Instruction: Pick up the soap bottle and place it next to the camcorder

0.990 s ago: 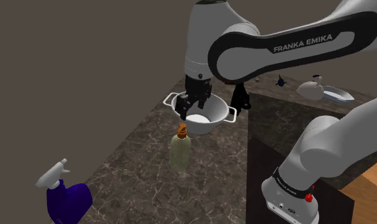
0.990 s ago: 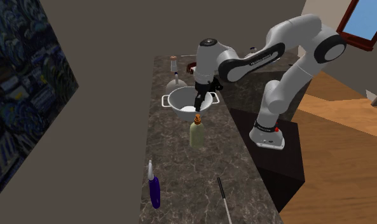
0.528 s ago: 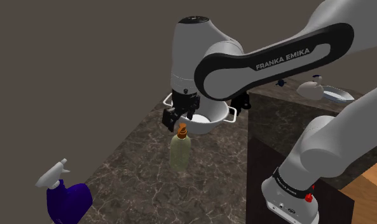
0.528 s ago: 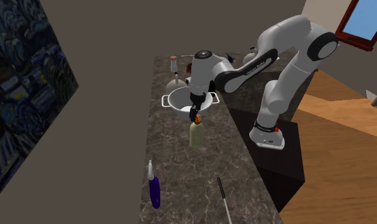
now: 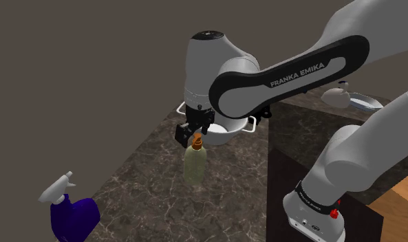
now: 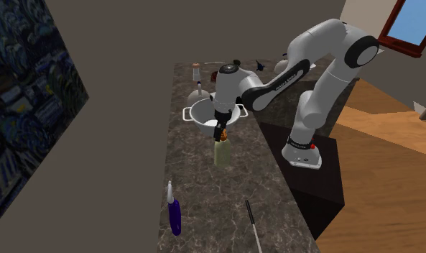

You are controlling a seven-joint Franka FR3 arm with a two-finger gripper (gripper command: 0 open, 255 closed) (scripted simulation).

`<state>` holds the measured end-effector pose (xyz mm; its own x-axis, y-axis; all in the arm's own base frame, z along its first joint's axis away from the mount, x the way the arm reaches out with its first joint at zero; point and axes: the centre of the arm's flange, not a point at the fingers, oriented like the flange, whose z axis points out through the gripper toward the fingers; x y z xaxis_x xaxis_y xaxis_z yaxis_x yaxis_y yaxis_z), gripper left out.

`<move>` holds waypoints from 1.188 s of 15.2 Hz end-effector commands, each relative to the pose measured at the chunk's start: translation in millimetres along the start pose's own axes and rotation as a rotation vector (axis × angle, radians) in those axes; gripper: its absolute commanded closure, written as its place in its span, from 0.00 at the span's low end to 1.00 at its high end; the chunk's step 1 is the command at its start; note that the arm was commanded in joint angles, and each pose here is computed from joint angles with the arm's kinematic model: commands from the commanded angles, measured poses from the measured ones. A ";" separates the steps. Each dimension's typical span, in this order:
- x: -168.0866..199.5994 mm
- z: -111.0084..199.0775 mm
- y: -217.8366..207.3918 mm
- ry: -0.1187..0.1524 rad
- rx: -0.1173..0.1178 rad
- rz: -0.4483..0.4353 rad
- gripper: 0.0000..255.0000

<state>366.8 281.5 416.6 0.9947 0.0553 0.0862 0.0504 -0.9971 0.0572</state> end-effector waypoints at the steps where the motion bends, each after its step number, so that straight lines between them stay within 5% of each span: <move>1: 0.0 0.3 0.0 0.000 0.000 0.000 0.00; 4: 0.0 0.2 0.0 0.000 0.000 0.000 0.00; 5: 0.0 0.2 0.0 0.000 0.000 0.000 1.00; 18: 1.8 -20.7 1.2 0.000 0.000 0.000 1.00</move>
<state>367.8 281.7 432.8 0.9947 0.0553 0.0864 0.0504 -0.9971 0.0570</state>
